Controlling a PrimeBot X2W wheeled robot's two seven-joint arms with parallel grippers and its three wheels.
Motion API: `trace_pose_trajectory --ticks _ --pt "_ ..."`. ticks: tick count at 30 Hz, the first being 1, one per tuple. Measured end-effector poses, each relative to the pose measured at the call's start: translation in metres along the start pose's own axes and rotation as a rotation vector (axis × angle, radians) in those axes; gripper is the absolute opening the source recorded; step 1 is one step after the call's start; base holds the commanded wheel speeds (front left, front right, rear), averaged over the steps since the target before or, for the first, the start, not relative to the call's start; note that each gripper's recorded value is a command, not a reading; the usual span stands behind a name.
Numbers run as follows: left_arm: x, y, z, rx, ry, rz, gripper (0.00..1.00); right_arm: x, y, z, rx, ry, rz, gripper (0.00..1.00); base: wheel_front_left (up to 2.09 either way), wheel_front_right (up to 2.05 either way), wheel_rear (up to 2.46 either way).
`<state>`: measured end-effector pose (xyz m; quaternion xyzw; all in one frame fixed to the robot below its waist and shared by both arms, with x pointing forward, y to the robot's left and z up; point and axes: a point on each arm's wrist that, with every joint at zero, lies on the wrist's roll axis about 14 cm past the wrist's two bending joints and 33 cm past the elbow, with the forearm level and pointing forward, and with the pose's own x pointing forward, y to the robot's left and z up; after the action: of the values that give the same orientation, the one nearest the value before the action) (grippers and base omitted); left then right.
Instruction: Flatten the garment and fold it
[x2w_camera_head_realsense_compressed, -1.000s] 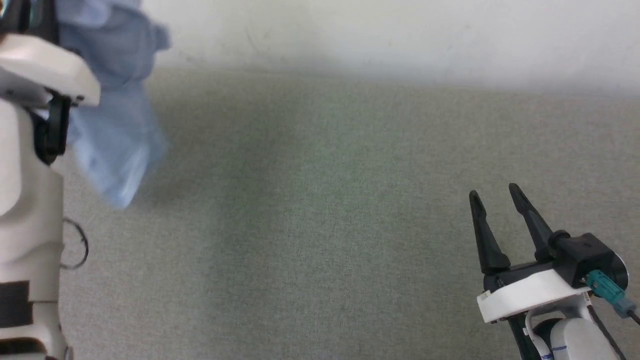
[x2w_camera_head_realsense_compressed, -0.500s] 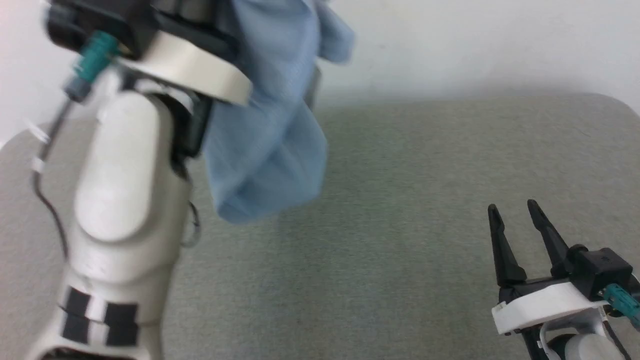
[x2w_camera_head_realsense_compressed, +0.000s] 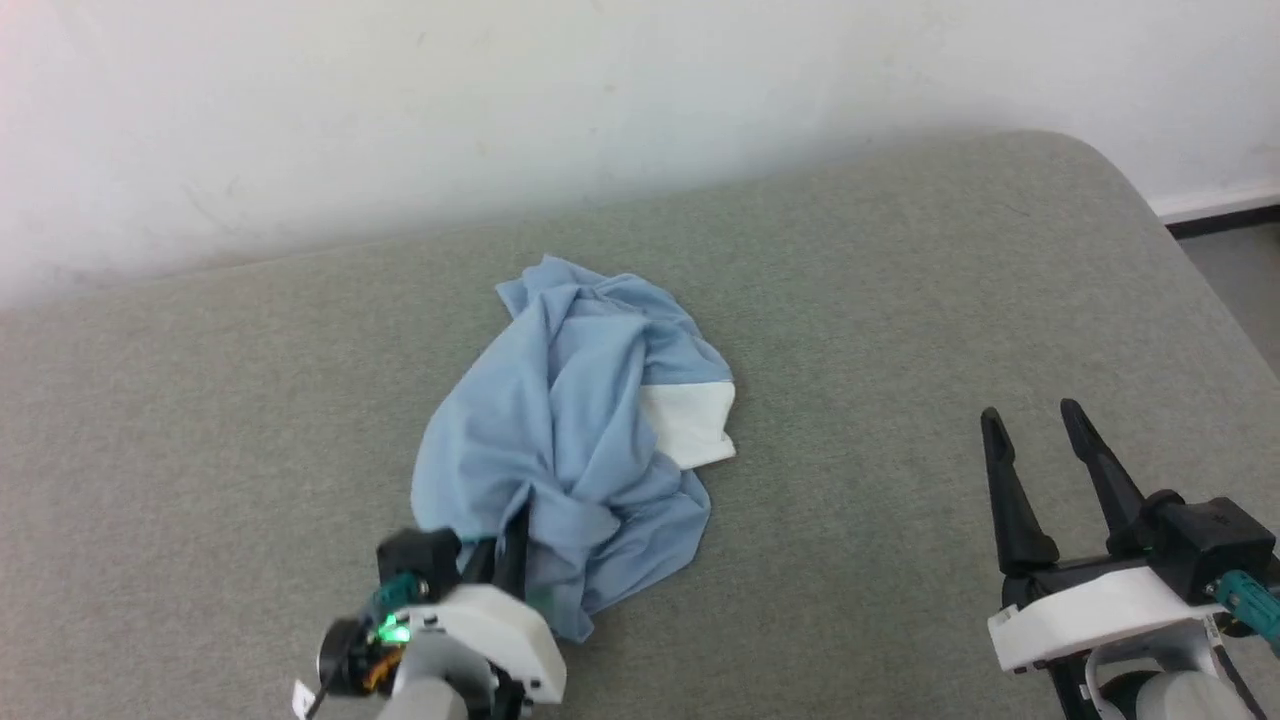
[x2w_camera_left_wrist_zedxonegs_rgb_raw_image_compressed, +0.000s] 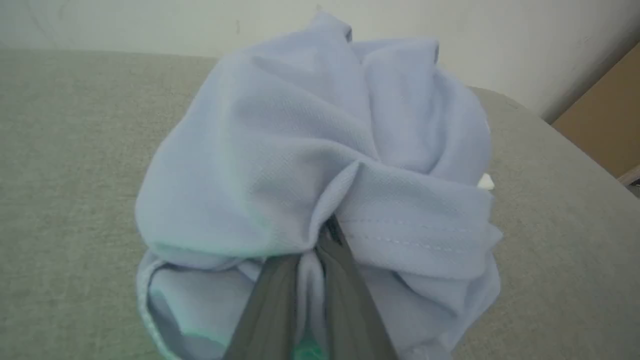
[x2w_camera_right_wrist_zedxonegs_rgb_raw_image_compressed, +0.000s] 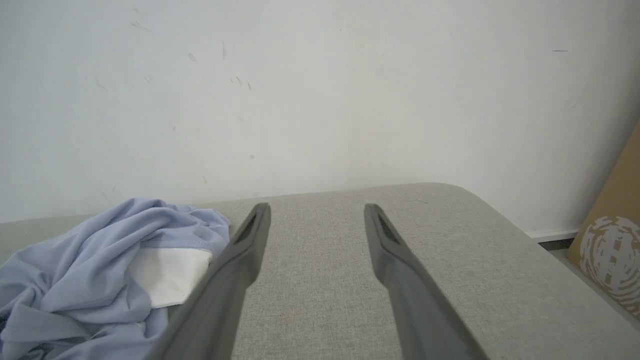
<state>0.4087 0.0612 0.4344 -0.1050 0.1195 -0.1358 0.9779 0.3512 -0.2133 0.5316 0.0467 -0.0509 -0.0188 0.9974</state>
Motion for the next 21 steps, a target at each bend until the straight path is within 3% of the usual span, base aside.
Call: trace_pose_trajectory --ticks 1,2,3,7,12,17,21 --pt "-0.004 0.001 -0.011 0.002 0.024 0.006 0.16 -0.002 -0.002 -0.001 -0.001 0.003 -0.005 1.0 0.0 0.0 0.0" --pt "-0.006 0.001 -0.016 -0.007 0.032 0.009 0.42 -0.003 -0.003 -0.002 -0.002 0.01 -0.008 1.0 0.0 0.0 0.0" --pt "-0.008 0.0 -0.017 -0.017 0.026 0.014 1.0 -0.004 -0.003 -0.003 -0.002 0.014 -0.01 1.0 0.0 0.0 0.0" --pt "-0.013 -0.008 0.001 -0.018 -0.055 -0.006 1.0 -0.006 0.0 -0.002 -0.001 0.017 0.0 1.0 0.0 0.0 0.0" --pt "-0.027 -0.015 0.083 0.023 -0.325 -0.019 1.0 -0.005 0.011 0.001 0.001 0.013 0.034 1.0 0.0 0.0 0.0" --pt "-0.052 0.005 0.119 0.045 -0.453 0.055 1.0 -0.003 0.021 0.003 0.004 0.01 0.066 1.0 0.0 0.0 0.0" --pt "-0.068 0.033 0.121 0.071 -0.466 0.144 1.0 -0.002 0.029 0.004 0.008 0.007 0.092 1.0 0.0 0.0 0.0"
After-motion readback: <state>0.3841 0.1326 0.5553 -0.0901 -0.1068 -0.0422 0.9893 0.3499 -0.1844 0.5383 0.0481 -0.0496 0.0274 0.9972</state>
